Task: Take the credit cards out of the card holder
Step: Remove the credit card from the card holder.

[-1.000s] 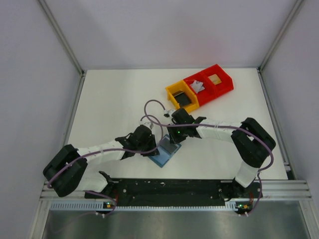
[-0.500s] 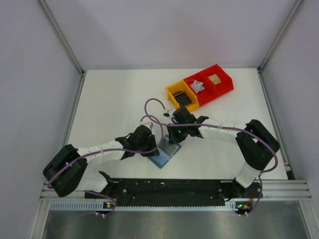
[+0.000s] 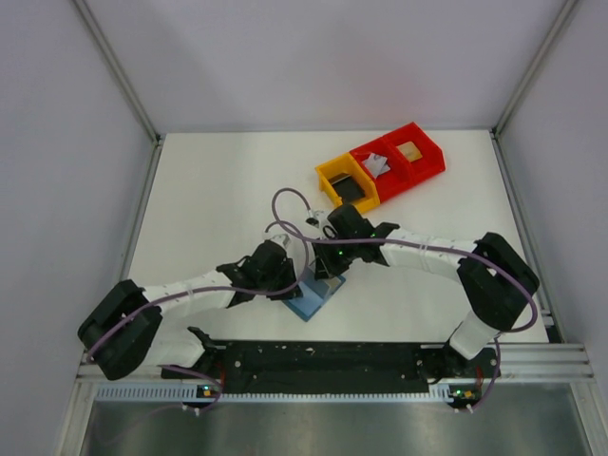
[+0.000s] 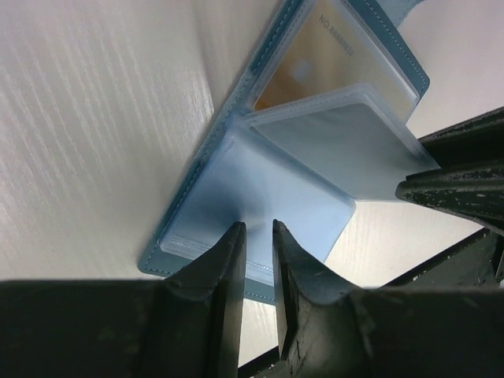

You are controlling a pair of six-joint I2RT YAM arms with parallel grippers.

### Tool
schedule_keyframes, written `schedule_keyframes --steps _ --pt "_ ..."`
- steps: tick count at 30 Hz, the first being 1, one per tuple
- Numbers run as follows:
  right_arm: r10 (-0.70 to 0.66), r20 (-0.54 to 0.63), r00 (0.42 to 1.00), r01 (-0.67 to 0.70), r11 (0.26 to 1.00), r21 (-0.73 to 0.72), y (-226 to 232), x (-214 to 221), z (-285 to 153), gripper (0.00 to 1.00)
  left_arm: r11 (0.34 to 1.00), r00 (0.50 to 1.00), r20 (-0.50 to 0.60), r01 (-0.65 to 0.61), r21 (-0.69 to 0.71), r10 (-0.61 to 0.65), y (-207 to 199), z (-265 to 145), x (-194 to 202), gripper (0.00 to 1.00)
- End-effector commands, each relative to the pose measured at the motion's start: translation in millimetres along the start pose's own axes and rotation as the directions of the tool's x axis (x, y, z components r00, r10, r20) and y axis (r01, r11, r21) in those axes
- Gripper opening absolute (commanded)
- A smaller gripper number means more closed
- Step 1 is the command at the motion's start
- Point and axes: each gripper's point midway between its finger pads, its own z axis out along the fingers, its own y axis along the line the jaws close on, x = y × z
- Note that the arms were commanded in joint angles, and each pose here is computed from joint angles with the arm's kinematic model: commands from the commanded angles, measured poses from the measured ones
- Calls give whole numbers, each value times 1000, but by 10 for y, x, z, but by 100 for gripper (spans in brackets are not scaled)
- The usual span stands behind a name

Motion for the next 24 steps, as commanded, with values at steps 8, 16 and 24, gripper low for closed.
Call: schedule_keyframes --steps 8,16,24 --pt "-48 53 997 54 992 -118 501 -200 -65 20 998 988 145 54 -15 -51 114 -255 -103 25" --pt "-61 50 997 69 981 -181 643 -193 -85 29 997 975 207 75 18 -77 91 -418 -169 25" --pt "-19 88 996 30 992 -124 388 -249 -124 34 995 972 222 66 68 -80 -38 -474 -234 26"
